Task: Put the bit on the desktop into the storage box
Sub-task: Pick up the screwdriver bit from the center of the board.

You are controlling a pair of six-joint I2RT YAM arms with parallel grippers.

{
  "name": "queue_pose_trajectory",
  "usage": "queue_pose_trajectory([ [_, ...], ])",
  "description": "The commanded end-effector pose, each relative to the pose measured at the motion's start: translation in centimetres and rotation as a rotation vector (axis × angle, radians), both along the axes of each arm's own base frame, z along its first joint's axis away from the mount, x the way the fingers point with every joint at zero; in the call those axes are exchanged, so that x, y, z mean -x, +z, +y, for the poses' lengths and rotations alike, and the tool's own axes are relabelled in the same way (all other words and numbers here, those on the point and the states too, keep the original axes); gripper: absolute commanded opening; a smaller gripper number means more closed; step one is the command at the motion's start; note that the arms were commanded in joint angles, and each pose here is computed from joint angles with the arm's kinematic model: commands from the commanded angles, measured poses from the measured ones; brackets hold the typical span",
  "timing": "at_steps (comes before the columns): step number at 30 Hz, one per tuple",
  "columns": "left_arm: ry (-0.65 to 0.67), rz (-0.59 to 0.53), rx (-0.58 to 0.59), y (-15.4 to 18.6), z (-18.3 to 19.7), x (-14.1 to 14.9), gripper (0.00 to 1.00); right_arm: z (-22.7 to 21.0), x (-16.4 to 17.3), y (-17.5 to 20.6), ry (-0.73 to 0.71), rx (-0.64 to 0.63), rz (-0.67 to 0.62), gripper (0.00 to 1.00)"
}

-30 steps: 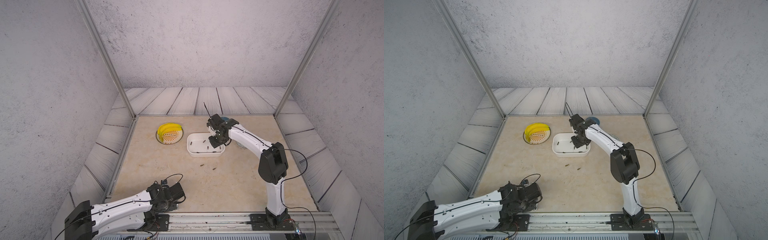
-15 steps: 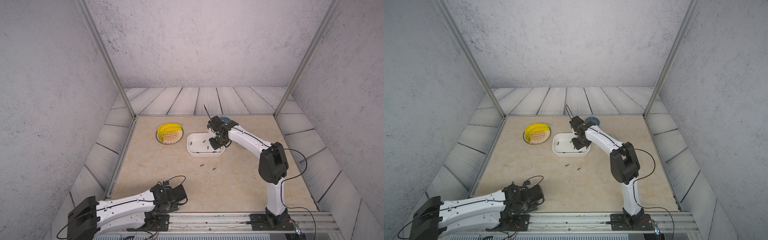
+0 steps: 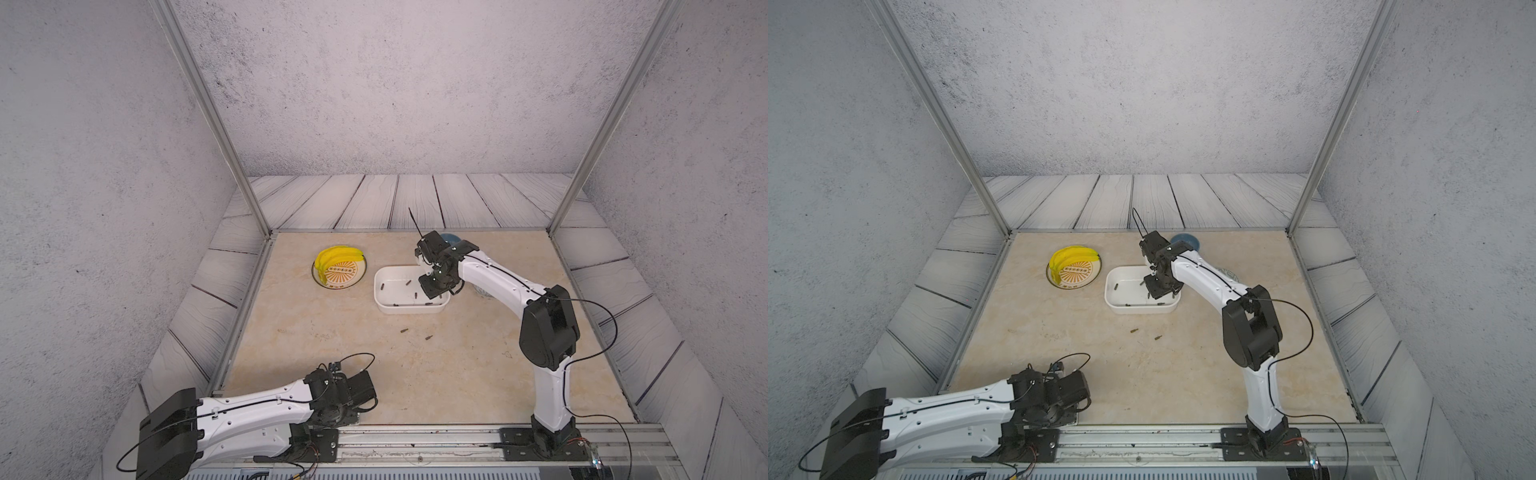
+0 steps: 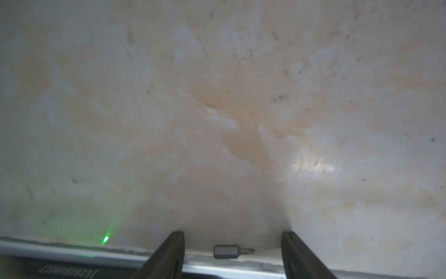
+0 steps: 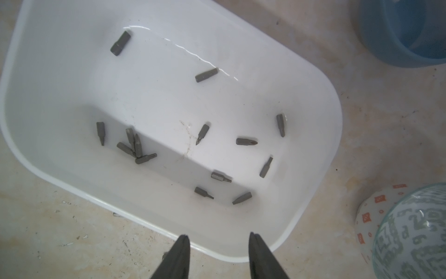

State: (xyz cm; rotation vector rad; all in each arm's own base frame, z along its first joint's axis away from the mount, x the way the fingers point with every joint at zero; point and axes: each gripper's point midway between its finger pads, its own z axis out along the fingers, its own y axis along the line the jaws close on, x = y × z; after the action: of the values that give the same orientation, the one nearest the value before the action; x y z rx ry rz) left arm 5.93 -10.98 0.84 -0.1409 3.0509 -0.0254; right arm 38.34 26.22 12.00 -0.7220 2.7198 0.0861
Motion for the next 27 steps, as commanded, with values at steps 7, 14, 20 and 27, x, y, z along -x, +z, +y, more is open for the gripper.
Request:
queue_pose_trajectory([
  [7,-0.019,0.066,0.045,-0.6,-0.7,1.4,0.63,-0.5,0.2,1.5,-0.008,-0.011,-0.027,0.44],
  [14,-0.04,0.101,0.035,-1.1,-0.8,2.0,0.54,-0.5,0.3,1.5,-0.01,-0.016,-0.028,0.44],
  [20,-0.043,0.122,0.005,-1.6,-0.5,2.3,0.52,-0.6,0.3,1.5,-0.01,-0.013,-0.029,0.43],
  [27,-0.047,0.125,-0.015,-1.7,-0.2,2.3,0.44,-0.8,0.3,1.6,-0.015,-0.015,-0.032,0.43],
])
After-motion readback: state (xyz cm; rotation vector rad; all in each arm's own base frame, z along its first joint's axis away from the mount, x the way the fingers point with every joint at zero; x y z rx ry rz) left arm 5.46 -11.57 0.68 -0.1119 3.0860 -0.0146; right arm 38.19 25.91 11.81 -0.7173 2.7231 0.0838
